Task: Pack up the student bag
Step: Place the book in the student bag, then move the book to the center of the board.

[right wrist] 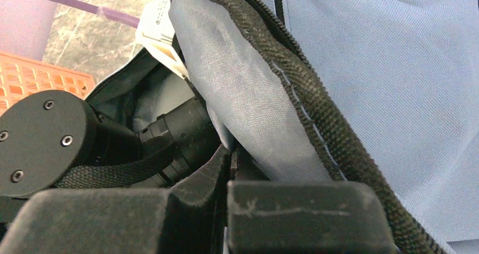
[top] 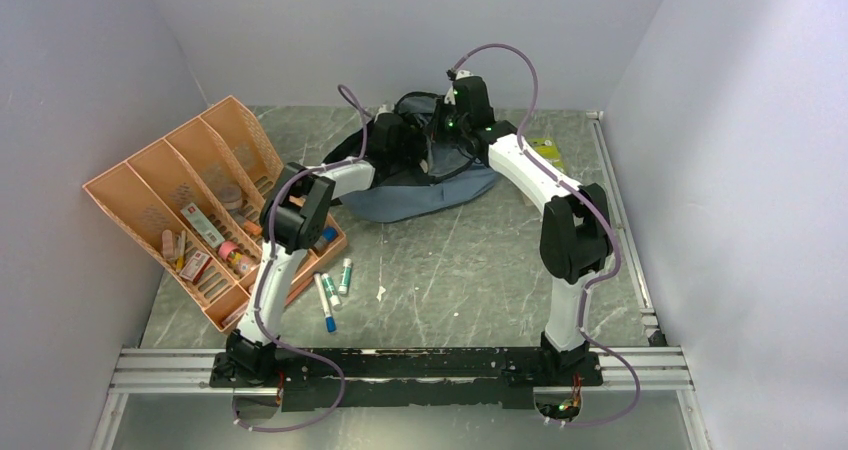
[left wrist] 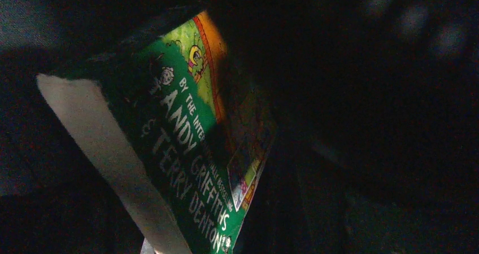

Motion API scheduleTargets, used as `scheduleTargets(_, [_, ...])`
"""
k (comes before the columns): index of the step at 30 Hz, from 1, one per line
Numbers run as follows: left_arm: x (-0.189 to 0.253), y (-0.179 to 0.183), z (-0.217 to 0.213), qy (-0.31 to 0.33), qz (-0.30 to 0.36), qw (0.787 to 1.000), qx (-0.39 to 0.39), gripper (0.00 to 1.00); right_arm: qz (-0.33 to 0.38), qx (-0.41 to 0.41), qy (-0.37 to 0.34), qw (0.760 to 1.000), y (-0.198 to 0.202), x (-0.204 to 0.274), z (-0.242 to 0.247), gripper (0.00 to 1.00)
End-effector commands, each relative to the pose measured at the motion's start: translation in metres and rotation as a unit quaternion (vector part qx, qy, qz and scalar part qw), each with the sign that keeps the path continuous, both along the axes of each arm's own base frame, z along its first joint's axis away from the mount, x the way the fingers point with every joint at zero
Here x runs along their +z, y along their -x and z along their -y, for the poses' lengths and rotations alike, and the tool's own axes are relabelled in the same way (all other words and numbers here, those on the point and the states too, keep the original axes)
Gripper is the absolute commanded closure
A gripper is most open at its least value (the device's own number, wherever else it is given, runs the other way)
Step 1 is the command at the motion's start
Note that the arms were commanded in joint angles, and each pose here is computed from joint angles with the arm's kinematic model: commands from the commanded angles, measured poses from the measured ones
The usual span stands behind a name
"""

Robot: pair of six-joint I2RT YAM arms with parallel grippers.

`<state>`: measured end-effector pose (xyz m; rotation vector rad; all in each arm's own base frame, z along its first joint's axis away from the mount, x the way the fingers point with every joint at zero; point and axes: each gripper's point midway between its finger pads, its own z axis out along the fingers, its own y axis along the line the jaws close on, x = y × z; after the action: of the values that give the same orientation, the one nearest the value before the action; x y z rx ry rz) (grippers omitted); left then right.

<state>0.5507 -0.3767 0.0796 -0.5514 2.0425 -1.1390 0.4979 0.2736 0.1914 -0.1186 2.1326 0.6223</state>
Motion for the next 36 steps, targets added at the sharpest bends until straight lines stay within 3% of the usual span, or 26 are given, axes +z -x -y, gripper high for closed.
scheduleTargets(1, [0.049, -0.001, -0.013, -0.01, 0.05, 0.999, -0.013, 0.08, 0.016, 0.019, -0.009, 1.0, 0.004, 0.017, -0.009, 1.0])
scheduleTargets(4, [0.054, -0.001, -0.02, -0.043, 0.052, 0.998, -0.016, 0.03, 0.013, 0.013, 0.0, 1.0, 0.003, 0.012, -0.005, 1.0])
scheduleTargets(22, [0.073, 0.022, -0.068, -0.175, 0.034, 0.984, -0.012, 0.03, -0.006, -0.019, 0.043, 0.999, -0.009, -0.013, 0.013, 1.0])
scheduleTargets(31, [0.103, 0.062, -0.092, -0.224, 0.049, 0.973, -0.038, 0.03, -0.011, -0.009, 0.053, 0.998, -0.009, -0.021, 0.012, 1.0])
scheduleTargets(36, [0.111, 0.101, -0.114, -0.225, 0.061, 0.972, -0.034, 0.1, -0.03, 0.037, 0.041, 0.998, 0.004, -0.033, 0.0, 0.95])
